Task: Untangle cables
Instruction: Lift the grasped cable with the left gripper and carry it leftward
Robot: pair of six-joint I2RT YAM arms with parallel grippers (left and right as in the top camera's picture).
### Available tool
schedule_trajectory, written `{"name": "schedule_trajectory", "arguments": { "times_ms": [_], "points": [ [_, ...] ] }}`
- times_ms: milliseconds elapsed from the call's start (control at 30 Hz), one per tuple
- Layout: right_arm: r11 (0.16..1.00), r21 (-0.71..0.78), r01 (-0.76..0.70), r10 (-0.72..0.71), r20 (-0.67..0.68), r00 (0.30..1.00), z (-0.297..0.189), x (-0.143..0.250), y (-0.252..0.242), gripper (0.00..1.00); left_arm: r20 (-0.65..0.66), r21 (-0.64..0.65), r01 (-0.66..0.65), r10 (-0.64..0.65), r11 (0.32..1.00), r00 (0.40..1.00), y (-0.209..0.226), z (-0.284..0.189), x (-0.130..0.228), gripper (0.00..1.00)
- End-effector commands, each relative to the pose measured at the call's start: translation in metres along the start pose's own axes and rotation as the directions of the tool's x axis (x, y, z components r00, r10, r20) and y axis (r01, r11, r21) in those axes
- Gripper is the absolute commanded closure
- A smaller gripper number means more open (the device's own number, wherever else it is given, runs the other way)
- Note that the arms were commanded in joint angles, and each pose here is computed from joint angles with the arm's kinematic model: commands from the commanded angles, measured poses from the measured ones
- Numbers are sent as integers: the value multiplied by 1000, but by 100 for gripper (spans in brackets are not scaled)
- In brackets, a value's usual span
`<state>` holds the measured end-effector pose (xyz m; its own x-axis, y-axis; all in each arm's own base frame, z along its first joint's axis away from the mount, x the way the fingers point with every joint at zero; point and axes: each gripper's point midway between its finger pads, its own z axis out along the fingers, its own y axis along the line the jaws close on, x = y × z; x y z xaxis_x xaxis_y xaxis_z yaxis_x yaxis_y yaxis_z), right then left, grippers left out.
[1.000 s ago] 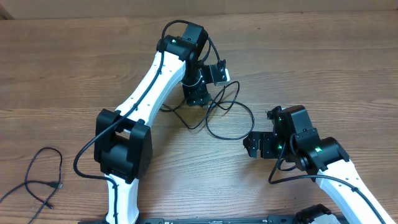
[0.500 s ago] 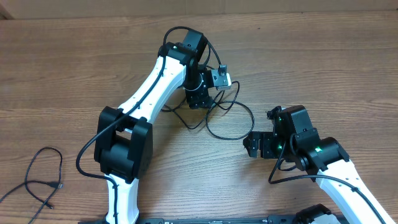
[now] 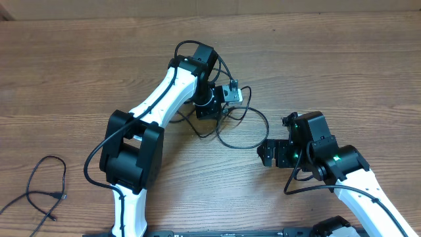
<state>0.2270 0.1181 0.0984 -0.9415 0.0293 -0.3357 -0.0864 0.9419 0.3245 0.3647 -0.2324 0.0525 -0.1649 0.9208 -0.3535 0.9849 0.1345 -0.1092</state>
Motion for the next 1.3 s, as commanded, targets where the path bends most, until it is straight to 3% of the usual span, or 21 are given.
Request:
{"name": "schedule_trajectory", "arguments": {
  "times_ms": [0,200,400,567,700,1000,1267],
  "points": [
    [1000,-20,10,-10,13,1000,-3,-4,4,0,5,17,2,-2,1000,1000,-5,-2,0,96],
    [1000,-20,10,-10,14,1000,-3,-4,4,0,-56,19,26,-25,999,998,-8,-12,7,96],
    [1000,-20,10,-10,14,1000,-3,-4,4,0,-63,-1,21,-21,1000,998,-9,-54,-8,96],
    [1000,-20,10,-10,14,1000,-3,-4,4,0,35,-127,95,-91,987,995,3,-119,-45,96],
    [1000,-20,11,-10,14,1000,-3,-4,4,0,201,-270,161,-108,949,974,16,-187,-86,96],
    [1000,-20,11,-10,14,1000,-3,-4,4,0,561,-449,331,-26,830,827,25,-322,-154,96],
    [1000,-20,12,-12,15,1000,-3,-4,4,0,768,-425,472,32,773,640,8,-406,-181,96]
  ]
}}
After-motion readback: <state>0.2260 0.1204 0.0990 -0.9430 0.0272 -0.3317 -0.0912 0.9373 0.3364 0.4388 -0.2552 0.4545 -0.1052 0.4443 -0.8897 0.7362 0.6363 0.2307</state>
